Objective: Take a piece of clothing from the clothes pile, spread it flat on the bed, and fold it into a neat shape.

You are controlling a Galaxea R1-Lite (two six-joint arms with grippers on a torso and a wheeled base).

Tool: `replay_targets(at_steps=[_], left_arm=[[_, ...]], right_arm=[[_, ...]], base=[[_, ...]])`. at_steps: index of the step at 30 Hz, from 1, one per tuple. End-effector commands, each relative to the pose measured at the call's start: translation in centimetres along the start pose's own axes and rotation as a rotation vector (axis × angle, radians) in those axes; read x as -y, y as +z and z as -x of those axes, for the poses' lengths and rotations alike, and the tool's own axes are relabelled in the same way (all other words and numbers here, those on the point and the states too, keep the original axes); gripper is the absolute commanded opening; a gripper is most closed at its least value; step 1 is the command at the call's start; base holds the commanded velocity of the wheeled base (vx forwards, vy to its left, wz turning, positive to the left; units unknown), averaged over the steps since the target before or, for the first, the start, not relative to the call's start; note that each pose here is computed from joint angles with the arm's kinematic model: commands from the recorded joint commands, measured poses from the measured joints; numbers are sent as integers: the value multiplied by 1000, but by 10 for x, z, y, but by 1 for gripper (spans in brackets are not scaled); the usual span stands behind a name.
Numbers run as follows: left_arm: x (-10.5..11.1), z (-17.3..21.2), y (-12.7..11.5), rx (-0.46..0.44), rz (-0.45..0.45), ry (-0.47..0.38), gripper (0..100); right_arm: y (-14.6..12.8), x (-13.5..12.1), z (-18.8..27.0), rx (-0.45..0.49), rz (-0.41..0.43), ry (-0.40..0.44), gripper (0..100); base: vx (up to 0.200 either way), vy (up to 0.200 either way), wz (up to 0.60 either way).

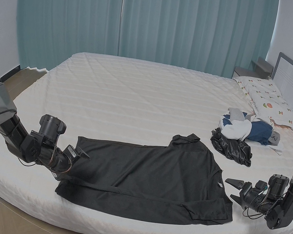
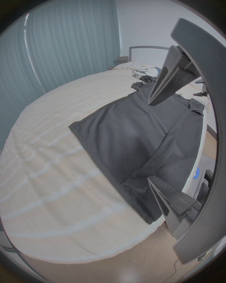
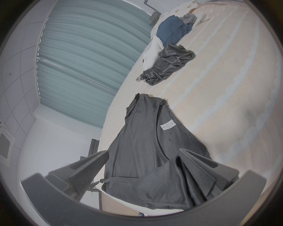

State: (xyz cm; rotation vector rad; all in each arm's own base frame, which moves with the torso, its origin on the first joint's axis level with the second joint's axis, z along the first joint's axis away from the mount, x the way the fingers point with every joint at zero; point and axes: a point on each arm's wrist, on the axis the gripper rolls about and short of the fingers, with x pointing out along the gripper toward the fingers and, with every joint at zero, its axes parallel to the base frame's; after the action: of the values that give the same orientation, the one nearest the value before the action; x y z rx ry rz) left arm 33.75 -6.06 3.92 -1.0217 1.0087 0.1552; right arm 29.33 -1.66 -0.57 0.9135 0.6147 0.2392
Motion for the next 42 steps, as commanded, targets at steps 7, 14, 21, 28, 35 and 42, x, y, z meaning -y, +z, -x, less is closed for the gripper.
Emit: replay_targets(at_steps=[7, 14, 21, 28, 35, 42], left_arm=[[14, -6, -46, -71, -95, 13, 100], [14, -12, -62, -91, -135, 39, 100], [16, -20, -76, -79, -182, 66, 100], [13, -27, -81, -38, -251, 113, 100], [9, -38, -82, 1, -298, 156, 100], [9, -48, -70, 63, -296, 179, 100]], right_arm=[[-3, 1, -1, -4, 3, -8, 100], [-4, 3, -3, -11, 5, -15, 100], [-4, 4, -4, -10, 4, -19, 100], [-4, 4, -3, -2, 11, -10, 100], [-4, 4, -3, -2, 11, -10, 100], [-4, 4, -3, -1, 12, -9, 100]], base=[[0, 0, 0], [0, 0, 0], [0, 0, 0], [0, 0, 0], [0, 0, 0], [0, 0, 0]])
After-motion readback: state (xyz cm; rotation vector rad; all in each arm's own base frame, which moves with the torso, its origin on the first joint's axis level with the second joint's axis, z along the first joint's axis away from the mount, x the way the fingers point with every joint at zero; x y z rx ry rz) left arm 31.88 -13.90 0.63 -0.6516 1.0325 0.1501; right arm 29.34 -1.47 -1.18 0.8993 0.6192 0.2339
